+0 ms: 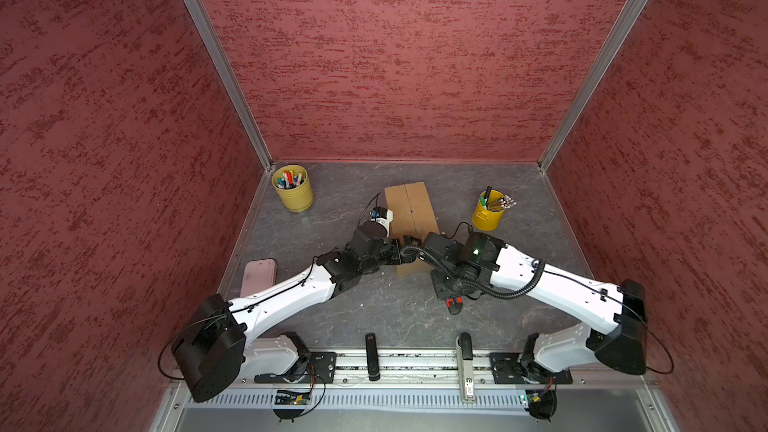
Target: Unpack the express box
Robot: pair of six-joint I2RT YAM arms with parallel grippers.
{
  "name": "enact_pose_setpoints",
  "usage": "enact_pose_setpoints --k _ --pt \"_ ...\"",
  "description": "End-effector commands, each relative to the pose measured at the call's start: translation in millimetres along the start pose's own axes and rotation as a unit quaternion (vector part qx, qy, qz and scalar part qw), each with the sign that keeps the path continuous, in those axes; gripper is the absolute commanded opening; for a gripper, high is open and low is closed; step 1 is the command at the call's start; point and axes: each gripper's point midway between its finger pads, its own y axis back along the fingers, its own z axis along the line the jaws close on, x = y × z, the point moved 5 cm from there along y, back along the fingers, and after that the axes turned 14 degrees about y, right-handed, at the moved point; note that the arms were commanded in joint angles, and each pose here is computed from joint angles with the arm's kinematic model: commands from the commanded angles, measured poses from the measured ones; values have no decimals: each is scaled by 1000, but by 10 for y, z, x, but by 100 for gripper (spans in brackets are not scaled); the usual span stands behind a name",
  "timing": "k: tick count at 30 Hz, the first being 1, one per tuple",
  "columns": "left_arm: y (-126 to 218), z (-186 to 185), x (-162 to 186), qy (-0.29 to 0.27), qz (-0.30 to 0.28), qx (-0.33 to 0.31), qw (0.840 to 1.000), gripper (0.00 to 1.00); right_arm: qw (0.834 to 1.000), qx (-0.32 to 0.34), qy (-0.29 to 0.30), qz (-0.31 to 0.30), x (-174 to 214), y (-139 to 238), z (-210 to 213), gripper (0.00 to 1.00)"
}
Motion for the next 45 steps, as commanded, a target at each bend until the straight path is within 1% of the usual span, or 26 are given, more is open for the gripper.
enact_pose_setpoints --k 1,15,16,22,30,35,41,43,45 --pt "-19 -89 1 4 3 26 1000 100 999 -16 9 -26 -120 85 67 2" --pt "-46 -138 -20 -1 1 26 1000 100 999 -27 22 -33 -153 115 100 2" --pt "-48 -143 -23 -1 1 27 1000 100 999 -22 25 -22 -164 47 120 2" --pt "-66 -165 -24 -4 2 28 1000 100 999 -23 29 -20 -177 29 136 1" --pt "-60 -183 -30 -5 1 29 1000 100 999 -18 23 -22 -160 52 104 1" --pt "4 -179 -56 -7 -6 26 1000 100 1000 -8 17 -21 -122 75 56 1" --pt "118 -32 -235 1 -25 5 1000 100 1000 4 9 -16 -99 53 11 1" --pt "157 27 -352 5 -34 2 999 100 1000 5 6 -14 -94 37 3 1" --pt "182 59 -481 3 -40 0 999 100 1000 -2 3 -27 -80 106 -17 1"
